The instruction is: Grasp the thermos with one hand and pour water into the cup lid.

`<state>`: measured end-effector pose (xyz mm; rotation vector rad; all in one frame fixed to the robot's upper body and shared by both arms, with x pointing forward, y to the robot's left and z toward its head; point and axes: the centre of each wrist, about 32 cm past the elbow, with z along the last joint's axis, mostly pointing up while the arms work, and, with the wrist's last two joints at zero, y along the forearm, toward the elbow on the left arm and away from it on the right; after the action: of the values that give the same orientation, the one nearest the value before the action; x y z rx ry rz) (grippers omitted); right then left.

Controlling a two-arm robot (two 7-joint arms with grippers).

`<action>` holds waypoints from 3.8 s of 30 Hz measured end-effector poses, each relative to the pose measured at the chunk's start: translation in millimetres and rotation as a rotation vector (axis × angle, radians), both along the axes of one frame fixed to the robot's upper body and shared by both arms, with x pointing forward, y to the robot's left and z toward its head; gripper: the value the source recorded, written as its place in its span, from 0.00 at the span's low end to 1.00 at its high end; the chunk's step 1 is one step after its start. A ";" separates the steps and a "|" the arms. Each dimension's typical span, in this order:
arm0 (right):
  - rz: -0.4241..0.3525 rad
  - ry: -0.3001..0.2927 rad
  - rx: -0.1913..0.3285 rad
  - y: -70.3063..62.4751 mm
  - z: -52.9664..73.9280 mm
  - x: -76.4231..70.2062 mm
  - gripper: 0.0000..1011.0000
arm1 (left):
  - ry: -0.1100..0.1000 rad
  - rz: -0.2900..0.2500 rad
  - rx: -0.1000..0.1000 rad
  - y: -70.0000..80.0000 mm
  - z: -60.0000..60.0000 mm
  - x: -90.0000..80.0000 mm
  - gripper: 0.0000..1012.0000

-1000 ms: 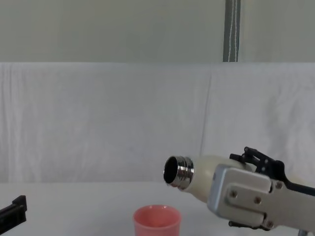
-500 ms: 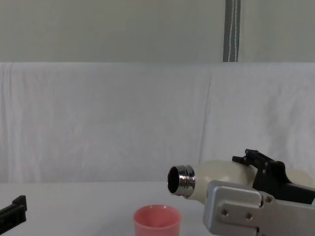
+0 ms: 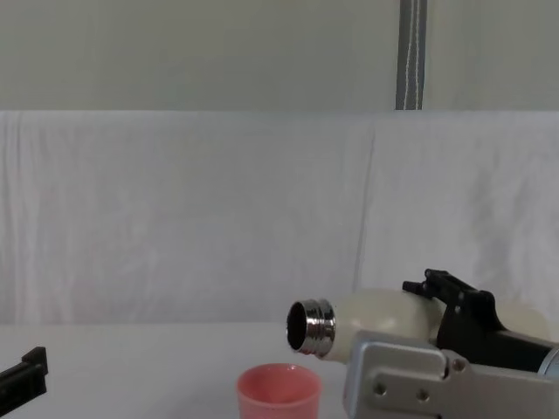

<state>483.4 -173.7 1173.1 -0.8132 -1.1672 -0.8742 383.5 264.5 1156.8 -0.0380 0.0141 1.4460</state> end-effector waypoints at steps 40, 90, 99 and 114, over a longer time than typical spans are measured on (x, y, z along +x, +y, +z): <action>0.017 -0.029 -0.050 2.8 -2.2 5.0 0.94 | 0.000 0.000 0.000 0.0 0.0 0.0 0.99; 0.025 -0.050 -0.090 0.4 7.0 10.8 0.94 | 0.000 0.000 0.000 0.0 0.0 0.0 0.99; 0.023 -0.054 -0.101 -1.7 8.6 11.8 0.94 | 0.000 0.000 0.000 0.0 0.0 0.0 0.99; 0.019 -0.059 -0.105 -2.7 10.2 12.7 0.94 | 0.000 0.000 0.000 0.0 0.0 0.0 0.99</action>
<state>496.1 -176.3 1183.2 -0.8650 -1.2792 -0.8319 383.5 264.5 1156.8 -0.0380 0.0141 1.4460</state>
